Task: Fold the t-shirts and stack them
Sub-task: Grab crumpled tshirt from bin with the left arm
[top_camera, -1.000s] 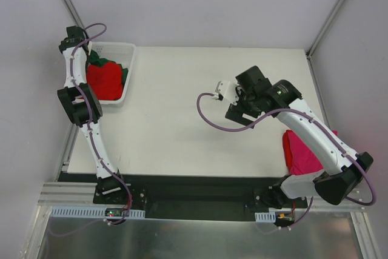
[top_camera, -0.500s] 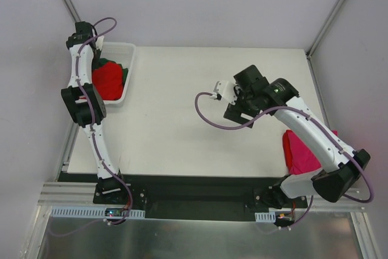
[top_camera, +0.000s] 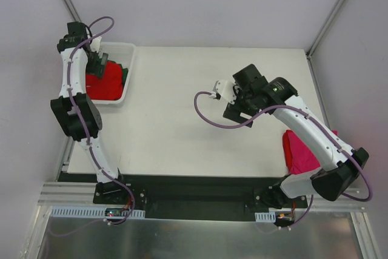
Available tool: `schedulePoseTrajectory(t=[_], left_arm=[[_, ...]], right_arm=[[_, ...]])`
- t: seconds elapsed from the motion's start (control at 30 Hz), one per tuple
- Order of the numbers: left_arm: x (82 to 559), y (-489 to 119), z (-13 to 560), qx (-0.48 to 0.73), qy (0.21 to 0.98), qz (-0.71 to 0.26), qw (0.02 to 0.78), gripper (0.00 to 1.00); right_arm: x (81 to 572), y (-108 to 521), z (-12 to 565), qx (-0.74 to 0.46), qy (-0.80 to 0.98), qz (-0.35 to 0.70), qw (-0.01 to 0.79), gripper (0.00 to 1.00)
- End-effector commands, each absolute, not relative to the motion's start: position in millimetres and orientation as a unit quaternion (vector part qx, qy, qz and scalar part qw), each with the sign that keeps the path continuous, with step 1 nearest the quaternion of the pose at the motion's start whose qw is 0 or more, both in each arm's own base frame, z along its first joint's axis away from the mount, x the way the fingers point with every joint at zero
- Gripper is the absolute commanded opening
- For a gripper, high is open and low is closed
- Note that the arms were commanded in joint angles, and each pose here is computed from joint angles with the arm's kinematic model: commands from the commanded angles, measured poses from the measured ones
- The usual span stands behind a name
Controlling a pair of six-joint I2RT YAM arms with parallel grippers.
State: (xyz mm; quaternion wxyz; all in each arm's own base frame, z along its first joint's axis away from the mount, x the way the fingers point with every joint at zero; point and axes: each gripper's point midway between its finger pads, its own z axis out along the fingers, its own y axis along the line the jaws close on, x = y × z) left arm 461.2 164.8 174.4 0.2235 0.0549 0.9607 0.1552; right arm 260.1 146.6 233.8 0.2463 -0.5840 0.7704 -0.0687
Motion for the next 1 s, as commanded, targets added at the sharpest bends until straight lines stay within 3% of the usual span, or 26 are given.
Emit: schedulePoseTrajectory(t=[0.0, 0.23, 0.4, 0.7, 0.97], left_arm=[[406, 137, 262, 0.105, 0.935, 0.160, 0.297, 0.99], [311, 126, 190, 0.265, 0.927, 0.179, 0.195, 0.99], [287, 149, 137, 0.468, 0.831, 0.253, 0.163, 0.99], [369, 168, 182, 0.584, 0.735, 0.282, 0.197, 0.99], [374, 150, 176, 0.691, 0.641, 0.276, 0.187, 0.99]], right_arm=[[263, 148, 241, -0.587, 0.766, -0.075, 0.252, 0.96], [266, 152, 238, -0.591, 0.764, -0.073, 0.246, 0.96], [266, 157, 237, -0.597, 0.761, -0.067, 0.244, 0.96], [262, 154, 235, -0.601, 0.759, -0.074, 0.239, 0.96], [258, 145, 232, -0.602, 0.757, -0.087, 0.237, 0.96]])
